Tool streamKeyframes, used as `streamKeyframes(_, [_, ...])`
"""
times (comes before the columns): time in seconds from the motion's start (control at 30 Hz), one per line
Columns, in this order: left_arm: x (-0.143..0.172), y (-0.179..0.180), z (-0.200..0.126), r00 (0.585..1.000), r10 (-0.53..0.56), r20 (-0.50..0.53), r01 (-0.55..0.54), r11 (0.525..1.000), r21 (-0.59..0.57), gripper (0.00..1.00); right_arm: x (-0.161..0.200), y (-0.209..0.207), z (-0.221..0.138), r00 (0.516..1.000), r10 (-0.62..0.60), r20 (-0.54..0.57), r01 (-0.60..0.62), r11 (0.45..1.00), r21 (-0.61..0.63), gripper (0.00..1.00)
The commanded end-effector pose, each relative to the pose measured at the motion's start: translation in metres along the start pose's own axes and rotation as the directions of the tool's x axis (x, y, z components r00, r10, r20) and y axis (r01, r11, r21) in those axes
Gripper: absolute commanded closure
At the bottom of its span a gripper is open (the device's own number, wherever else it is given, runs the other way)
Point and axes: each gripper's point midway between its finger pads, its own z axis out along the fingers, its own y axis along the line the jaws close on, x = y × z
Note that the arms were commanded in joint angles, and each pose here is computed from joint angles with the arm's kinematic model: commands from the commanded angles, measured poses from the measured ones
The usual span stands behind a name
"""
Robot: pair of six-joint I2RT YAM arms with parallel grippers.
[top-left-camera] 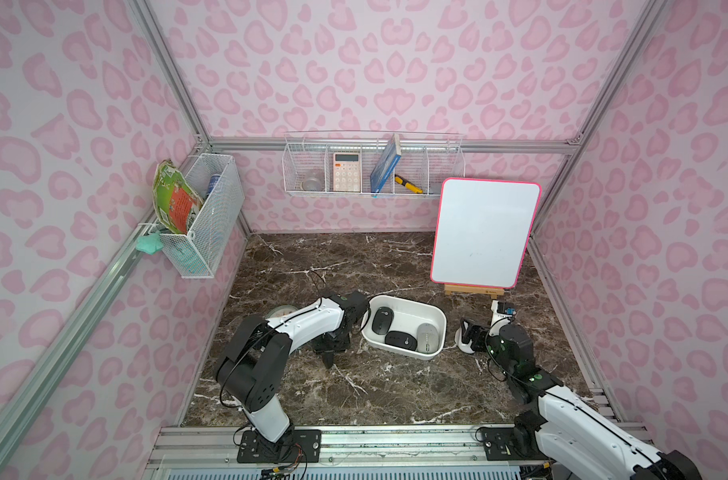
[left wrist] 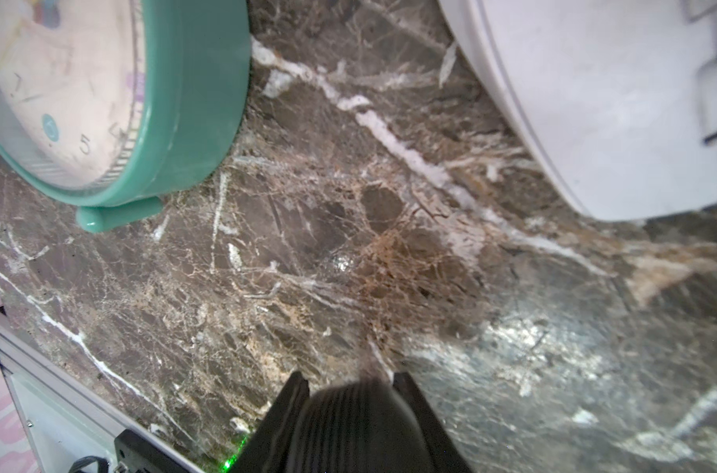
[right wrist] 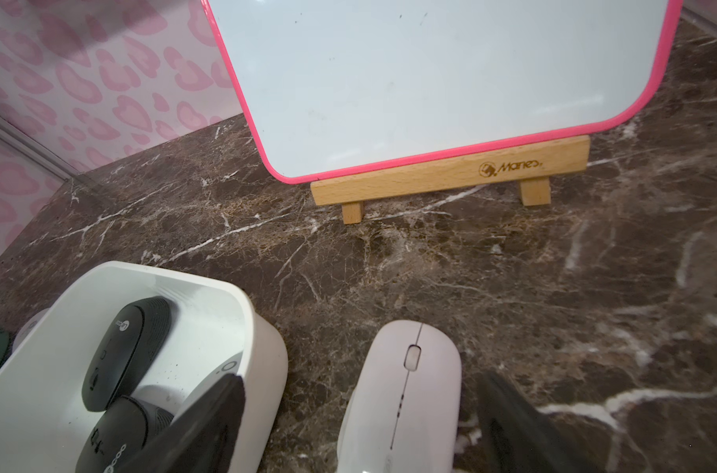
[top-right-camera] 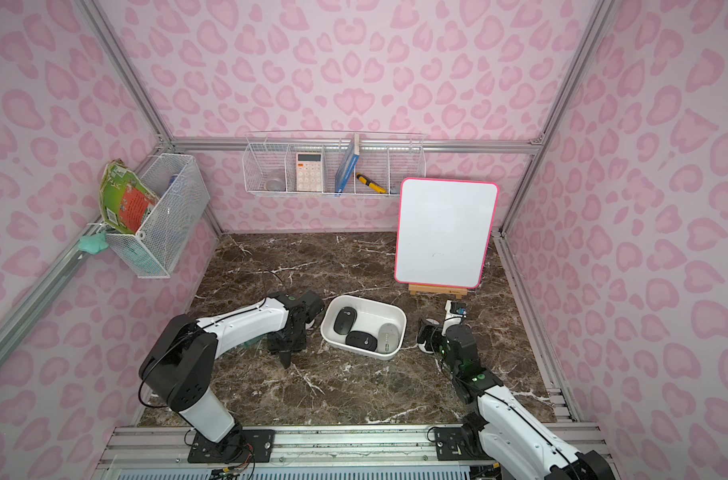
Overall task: Take out the mouse from the storage box
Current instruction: Place the mouse at the center of the board.
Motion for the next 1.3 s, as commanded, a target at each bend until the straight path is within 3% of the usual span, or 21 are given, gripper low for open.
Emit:
streamKeyframes(0.0, [-0.001,-0.006,-0.001,1.0,0.009,0.001,-0.009,1.0,0.016,0.57,-0.005,0.002,0.0,1.0,-0.004,0.023,0.004,1.0,-0.008,0.09])
streamKeyframes(0.07, [-0.001,-0.008,0.0,1.0,0.013,0.004,-0.013,1.0,0.02,0.52,-0.005,0.002,0.0,1.0,-0.004,0.023,0.005,1.0,-0.011,0.09])
streamKeyframes(0.43, [-0.002,-0.022,-0.004,1.0,0.025,0.008,-0.025,0.998,0.055,0.49,-0.005,0.002,0.0,1.0,-0.004,0.023,0.004,1.0,-0.01,0.09])
streamKeyframes(0.67, [-0.003,-0.025,-0.011,1.0,0.022,0.022,-0.024,0.995,0.095,0.38,-0.005,0.002,0.0,1.0,-0.004,0.023,0.004,1.0,-0.009,0.09])
streamKeyframes(0.93, [-0.013,-0.027,-0.032,0.987,-0.04,0.154,0.002,0.97,0.242,0.23,-0.02,0.015,0.001,1.0,-0.013,-0.011,0.013,1.0,-0.006,0.09])
streamKeyframes(1.07, [-0.02,-0.019,-0.048,0.967,-0.087,0.24,0.012,0.955,0.295,0.2,-0.03,0.044,0.003,0.994,-0.086,-0.061,0.087,0.996,0.002,0.09])
streamKeyframes(1.27, [-0.025,0.006,-0.062,0.92,-0.164,0.355,0.043,0.945,0.326,0.17,-0.012,0.1,0.01,0.958,-0.216,-0.188,0.215,0.976,-0.027,0.09])
